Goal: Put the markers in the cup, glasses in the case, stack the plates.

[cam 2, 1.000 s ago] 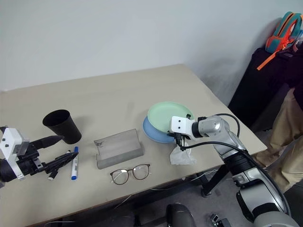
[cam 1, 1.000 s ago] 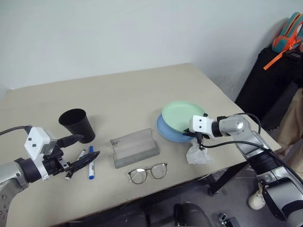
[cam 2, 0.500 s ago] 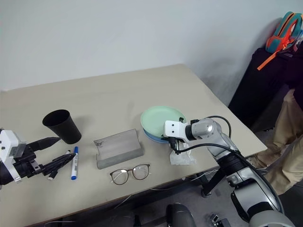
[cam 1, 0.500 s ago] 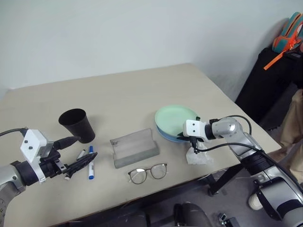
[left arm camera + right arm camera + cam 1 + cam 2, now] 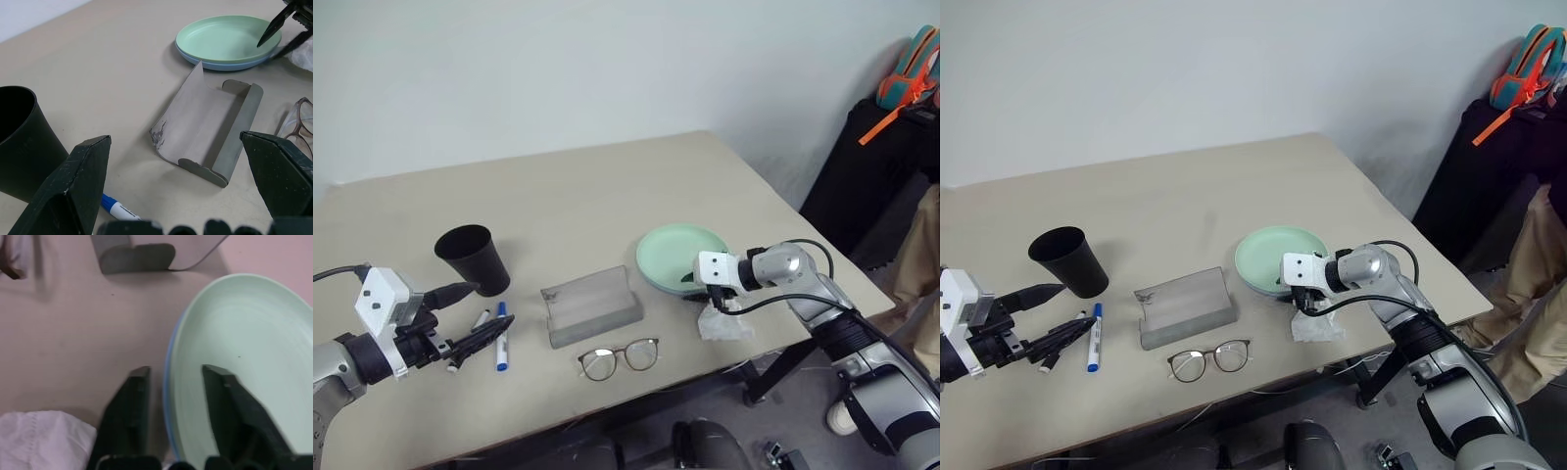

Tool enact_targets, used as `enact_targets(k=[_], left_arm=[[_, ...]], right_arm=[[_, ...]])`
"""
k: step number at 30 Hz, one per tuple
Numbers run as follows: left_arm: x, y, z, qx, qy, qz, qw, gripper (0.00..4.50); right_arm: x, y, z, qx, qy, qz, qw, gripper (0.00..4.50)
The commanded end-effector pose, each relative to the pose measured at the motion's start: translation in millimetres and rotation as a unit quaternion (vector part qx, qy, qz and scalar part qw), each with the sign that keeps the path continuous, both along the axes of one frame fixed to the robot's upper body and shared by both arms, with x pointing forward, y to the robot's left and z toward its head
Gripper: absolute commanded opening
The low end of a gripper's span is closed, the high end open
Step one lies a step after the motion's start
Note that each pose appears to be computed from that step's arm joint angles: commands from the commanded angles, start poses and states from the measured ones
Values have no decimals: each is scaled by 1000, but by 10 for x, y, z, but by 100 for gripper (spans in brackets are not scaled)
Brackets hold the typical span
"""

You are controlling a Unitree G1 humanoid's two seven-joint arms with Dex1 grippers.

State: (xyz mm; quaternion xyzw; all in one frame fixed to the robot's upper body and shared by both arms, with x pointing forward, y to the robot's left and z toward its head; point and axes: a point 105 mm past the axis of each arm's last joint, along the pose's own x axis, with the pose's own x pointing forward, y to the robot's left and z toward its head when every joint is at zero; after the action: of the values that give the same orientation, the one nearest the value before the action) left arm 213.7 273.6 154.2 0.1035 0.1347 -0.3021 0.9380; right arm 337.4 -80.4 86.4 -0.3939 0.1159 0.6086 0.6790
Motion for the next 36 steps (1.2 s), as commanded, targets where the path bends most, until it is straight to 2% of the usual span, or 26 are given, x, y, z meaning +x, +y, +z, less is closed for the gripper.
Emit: enact_targets(k=[1,5,9,15,25,36], left_arm=[[3,3,130,11,-26,-2,1000,450],[-15,16,138,13,-26,-1,1000,450],[-44,28,93,17,-18,1,1000,450],[-50,6,69,15,-15,-2,1000,450],[-9,-13,60,17,-16,-6,1000,450],[-30,-14,79,19,-17,-6,1000,450]], right_arm=[[54,40,495,67,-5,2,998,306],[-44,-82,793,99,57,8,993,306],[-102,-500,654,20,100,-23,995,306],[-209,-729,527,-18,151,-37,988,306],[-214,-615,120,-24,167,-42,985,306],[-105,-609,-142,-32,147,-51,987,306]])
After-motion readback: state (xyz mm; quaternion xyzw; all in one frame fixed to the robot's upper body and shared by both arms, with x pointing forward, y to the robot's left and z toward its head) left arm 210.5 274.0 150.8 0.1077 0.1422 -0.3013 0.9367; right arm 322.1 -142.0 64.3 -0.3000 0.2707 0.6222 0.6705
